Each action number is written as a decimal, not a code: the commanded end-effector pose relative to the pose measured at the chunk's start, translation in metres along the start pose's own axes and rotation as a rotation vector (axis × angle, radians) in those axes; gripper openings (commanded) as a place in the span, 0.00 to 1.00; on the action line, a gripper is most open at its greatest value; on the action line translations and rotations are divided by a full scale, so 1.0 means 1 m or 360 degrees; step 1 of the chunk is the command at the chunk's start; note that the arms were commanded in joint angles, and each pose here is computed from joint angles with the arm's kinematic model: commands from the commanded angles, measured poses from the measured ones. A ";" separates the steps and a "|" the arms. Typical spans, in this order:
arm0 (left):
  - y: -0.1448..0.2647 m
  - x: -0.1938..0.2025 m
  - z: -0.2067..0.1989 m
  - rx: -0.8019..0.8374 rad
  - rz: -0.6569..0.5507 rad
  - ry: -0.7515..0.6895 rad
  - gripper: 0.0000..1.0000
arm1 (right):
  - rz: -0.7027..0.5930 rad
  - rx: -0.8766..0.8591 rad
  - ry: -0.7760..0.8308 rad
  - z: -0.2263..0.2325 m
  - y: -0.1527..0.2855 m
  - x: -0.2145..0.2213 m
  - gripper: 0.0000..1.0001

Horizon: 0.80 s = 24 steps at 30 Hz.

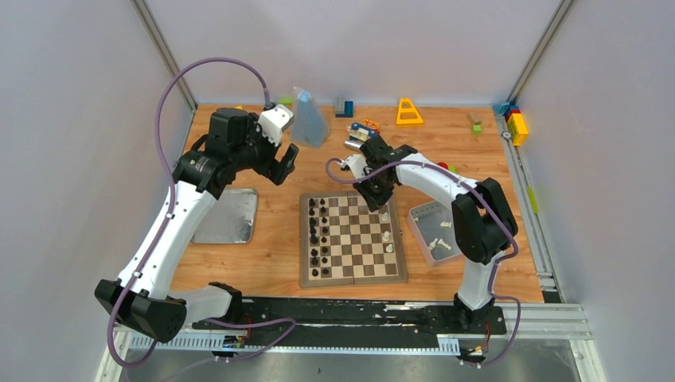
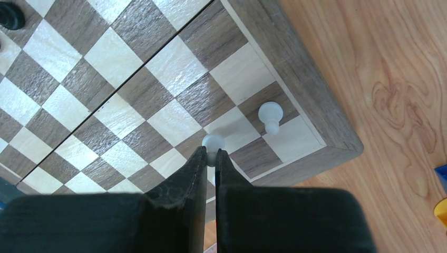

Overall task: Set up the chess pieces on the board
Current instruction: Place the chess piece on the chessboard.

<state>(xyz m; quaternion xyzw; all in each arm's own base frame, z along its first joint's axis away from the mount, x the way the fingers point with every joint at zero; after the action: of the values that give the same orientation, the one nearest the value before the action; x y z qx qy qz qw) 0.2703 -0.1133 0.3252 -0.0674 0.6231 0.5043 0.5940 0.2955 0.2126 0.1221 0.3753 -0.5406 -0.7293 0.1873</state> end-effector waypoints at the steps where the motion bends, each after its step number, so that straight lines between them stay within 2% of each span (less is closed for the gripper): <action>1: 0.007 -0.006 0.003 -0.0037 -0.0076 -0.0018 1.00 | -0.0125 0.0082 0.0028 -0.007 0.004 -0.022 0.00; 24: 0.003 -0.004 0.003 -0.0030 -0.0065 -0.0019 1.00 | -0.0031 0.0136 0.0050 -0.015 -0.007 -0.010 0.00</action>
<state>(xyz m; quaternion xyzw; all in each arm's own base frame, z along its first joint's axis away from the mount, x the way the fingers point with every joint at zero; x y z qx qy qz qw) 0.2705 -0.1135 0.3225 -0.0663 0.6238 0.5046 0.5932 0.3074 0.2120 0.1132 0.3867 -0.5600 -0.7099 0.1813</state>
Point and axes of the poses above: each gripper's point midway between its finger pads, its own y axis back along the fingers, its own z axis along the line the jaws close on, x = y × z, the point moved 6 cm from there along y, back along the fingers, and after that the axes turned 6 degrees about -y, right-handed, at the moved point
